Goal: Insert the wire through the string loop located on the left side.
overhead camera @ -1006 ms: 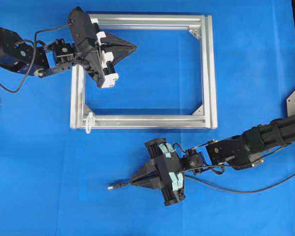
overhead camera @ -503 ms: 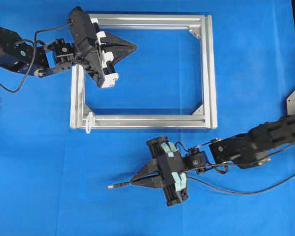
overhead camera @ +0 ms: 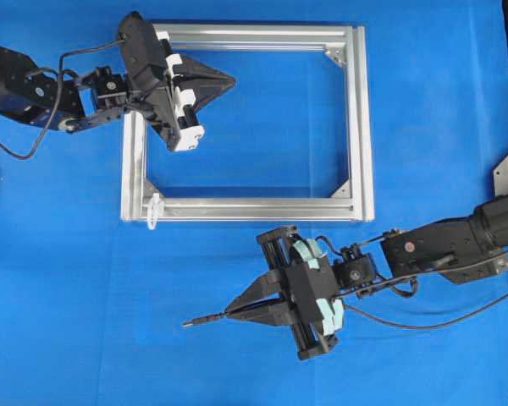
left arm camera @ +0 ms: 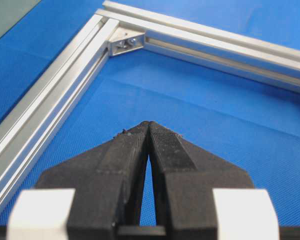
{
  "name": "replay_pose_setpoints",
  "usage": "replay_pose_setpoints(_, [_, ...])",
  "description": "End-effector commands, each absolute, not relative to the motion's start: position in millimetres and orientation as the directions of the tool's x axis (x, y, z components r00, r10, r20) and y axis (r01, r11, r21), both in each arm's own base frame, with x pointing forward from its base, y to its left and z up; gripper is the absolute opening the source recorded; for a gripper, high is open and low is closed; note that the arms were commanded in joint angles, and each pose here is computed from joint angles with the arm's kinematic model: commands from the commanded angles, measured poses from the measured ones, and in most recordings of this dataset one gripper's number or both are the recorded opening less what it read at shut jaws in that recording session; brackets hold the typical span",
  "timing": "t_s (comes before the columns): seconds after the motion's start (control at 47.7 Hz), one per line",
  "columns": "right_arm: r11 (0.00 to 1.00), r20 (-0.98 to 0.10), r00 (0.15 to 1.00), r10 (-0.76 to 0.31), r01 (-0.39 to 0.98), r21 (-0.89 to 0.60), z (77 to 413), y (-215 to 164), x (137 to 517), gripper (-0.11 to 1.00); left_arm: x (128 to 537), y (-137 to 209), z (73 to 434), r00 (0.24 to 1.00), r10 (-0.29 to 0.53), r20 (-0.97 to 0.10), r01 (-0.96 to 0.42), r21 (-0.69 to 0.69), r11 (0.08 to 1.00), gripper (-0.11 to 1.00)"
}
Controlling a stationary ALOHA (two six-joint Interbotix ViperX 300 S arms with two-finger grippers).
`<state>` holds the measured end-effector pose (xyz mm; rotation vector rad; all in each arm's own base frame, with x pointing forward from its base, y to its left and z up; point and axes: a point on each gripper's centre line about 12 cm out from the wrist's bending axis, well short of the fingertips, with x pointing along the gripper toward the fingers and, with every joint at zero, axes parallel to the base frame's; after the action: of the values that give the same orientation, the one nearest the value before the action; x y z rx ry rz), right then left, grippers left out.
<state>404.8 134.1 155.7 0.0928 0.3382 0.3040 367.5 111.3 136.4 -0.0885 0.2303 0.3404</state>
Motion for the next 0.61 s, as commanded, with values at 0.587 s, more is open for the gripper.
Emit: replay_pose_setpoints(0.587, [0.945, -0.279, 0.904, 0.323, -0.294, 0.141, 170.9, 138.9, 402.7, 0.02, 370.7, 112.1, 154.5, 0.928, 0.323, -0.186, -0.337, -0.051, 0.94, 0.0])
